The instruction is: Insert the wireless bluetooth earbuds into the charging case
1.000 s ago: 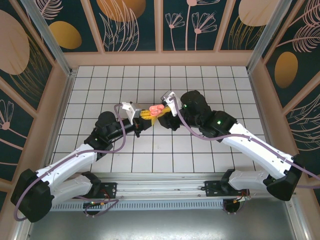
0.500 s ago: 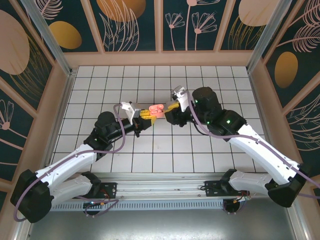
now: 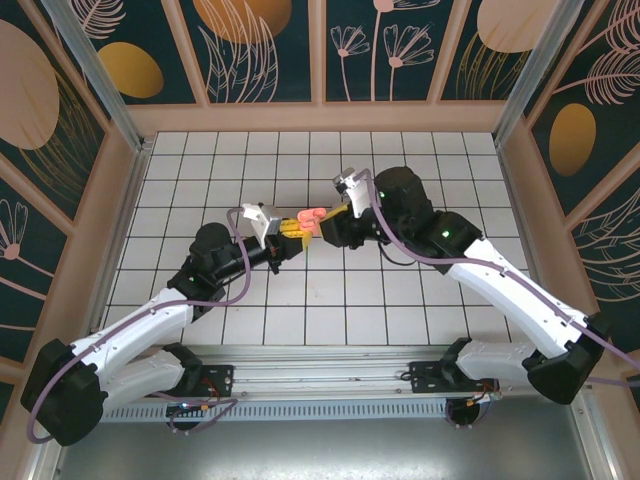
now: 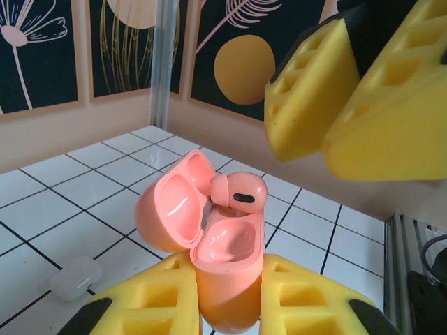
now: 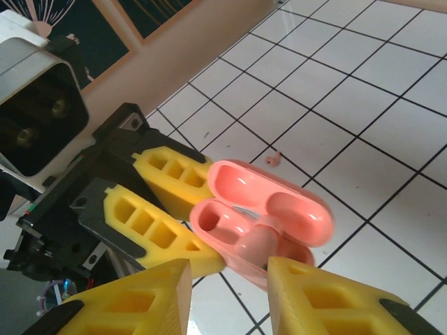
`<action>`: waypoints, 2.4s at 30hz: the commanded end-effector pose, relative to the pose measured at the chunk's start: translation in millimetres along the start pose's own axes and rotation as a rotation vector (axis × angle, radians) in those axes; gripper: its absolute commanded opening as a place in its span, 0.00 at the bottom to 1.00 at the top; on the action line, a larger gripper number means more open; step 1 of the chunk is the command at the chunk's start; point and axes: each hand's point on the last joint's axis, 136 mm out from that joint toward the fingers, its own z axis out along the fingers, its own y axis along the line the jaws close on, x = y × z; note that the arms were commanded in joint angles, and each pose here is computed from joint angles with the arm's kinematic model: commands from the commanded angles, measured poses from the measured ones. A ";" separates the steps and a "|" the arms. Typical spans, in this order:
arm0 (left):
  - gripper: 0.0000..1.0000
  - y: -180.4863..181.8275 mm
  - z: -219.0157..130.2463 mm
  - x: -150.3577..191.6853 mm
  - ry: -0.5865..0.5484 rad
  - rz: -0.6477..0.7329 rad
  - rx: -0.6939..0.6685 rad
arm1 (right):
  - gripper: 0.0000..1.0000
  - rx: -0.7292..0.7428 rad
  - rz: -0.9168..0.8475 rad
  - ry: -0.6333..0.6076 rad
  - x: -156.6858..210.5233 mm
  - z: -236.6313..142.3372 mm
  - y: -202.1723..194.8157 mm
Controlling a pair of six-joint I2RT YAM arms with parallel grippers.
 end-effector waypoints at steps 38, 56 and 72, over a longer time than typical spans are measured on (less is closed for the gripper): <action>0.15 -11.8 5.4 -14.7 0.008 -0.009 0.062 | 0.32 0.133 0.045 0.192 -2.5 15.6 2.0; 0.15 -13.3 5.9 -17.0 0.007 -0.006 0.071 | 0.34 0.204 0.005 0.236 5.2 13.0 -10.6; 0.15 -22.2 4.8 -17.7 0.007 0.000 0.121 | 0.23 0.198 -0.067 0.221 4.6 9.9 -16.6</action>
